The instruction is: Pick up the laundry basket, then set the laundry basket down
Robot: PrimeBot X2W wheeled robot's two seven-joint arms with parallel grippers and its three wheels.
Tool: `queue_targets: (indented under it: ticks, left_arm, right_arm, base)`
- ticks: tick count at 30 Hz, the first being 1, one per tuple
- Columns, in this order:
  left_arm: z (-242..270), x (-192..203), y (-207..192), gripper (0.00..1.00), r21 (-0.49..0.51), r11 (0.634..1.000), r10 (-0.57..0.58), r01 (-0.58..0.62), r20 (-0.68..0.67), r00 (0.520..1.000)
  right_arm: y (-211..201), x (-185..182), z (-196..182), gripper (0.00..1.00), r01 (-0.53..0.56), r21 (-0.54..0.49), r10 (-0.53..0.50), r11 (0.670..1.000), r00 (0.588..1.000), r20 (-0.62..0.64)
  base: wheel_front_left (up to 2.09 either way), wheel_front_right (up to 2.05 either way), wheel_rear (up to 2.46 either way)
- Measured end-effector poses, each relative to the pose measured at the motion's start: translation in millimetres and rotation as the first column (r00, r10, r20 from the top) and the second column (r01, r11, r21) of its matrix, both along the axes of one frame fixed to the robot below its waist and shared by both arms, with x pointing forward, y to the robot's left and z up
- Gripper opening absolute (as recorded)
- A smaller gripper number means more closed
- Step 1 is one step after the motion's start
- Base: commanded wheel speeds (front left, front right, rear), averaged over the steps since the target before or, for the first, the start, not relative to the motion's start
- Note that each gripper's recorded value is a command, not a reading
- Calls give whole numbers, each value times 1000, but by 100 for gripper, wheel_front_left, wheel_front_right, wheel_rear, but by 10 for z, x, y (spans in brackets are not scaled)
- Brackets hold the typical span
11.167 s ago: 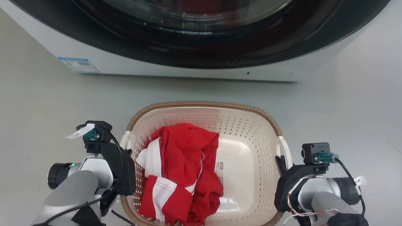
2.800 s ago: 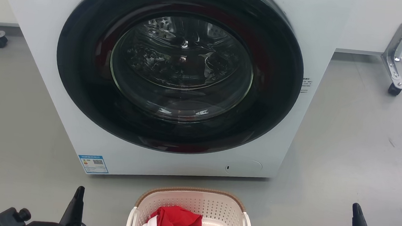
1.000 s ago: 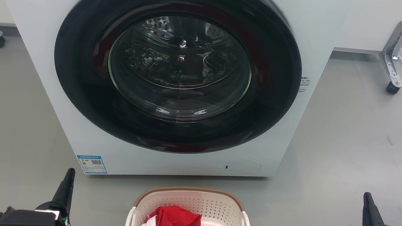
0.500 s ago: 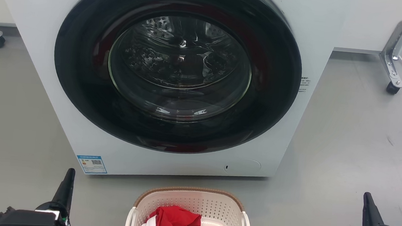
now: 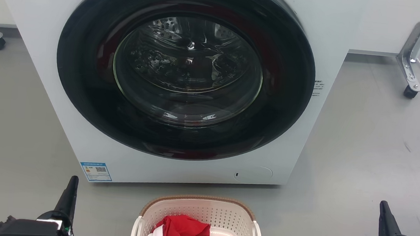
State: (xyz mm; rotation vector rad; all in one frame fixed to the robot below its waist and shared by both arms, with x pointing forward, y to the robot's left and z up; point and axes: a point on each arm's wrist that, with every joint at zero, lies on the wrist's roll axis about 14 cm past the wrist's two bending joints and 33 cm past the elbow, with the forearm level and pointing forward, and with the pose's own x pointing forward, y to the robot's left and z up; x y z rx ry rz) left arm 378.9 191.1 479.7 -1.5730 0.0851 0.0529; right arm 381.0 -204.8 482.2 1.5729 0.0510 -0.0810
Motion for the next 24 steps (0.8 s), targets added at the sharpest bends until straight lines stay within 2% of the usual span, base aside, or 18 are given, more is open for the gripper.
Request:
queue_targets:
  ticks: [24]
  left_arm:
    - [-3,-1,0,0,0,1000,0,0,-1,1000]
  right_arm:
    - [0,0,0,0,0,0,0,1000,1000,0]
  base:
    - [0,0,0]
